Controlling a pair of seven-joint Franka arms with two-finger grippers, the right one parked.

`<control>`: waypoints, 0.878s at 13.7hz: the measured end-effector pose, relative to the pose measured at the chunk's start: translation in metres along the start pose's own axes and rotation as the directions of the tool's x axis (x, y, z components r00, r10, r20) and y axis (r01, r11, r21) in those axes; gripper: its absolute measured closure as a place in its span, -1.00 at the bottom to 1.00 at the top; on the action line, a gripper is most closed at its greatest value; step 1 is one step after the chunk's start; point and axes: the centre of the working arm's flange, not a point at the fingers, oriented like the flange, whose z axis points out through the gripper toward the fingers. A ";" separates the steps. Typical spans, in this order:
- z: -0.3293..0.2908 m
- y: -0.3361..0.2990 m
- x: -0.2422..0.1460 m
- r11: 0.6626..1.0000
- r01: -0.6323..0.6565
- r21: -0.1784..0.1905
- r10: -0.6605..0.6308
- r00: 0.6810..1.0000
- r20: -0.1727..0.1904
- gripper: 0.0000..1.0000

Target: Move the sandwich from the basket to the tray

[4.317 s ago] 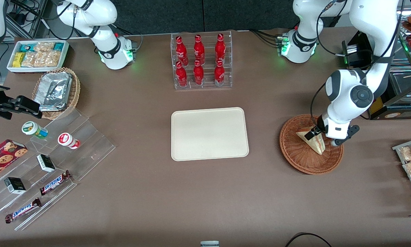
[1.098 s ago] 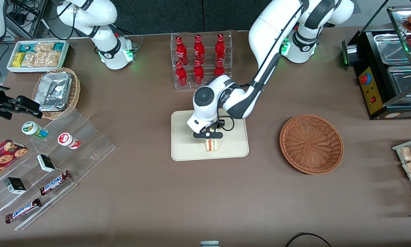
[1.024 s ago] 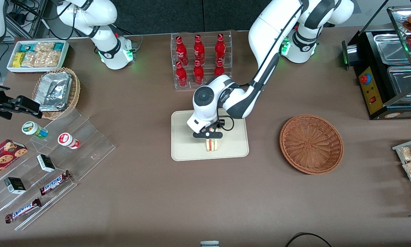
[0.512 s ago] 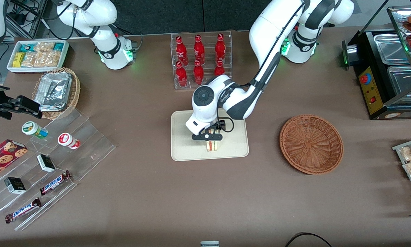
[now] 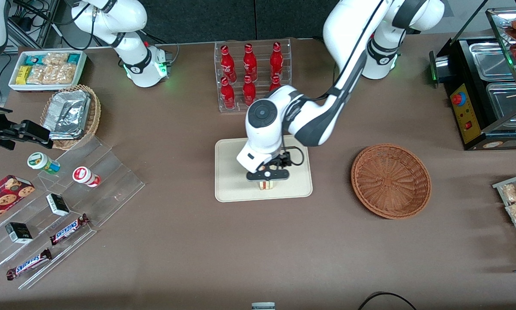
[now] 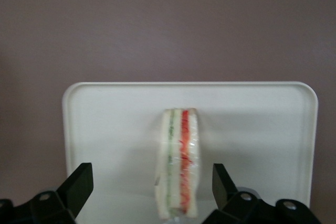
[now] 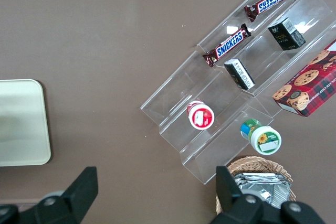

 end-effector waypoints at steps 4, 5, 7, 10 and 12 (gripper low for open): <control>-0.018 -0.059 0.040 0.998 -0.001 0.056 0.000 1.000 0.010 -1.00; -0.016 -0.077 0.052 0.999 -0.009 0.054 0.008 1.000 0.020 -1.00; -0.017 -0.117 0.074 0.999 0.000 0.039 -0.002 0.999 0.041 -1.00; -0.030 -0.166 0.095 0.999 0.040 -0.001 -0.040 0.998 0.053 -1.00; -0.034 -0.177 0.100 0.998 0.057 -0.007 -0.057 0.997 0.051 -1.00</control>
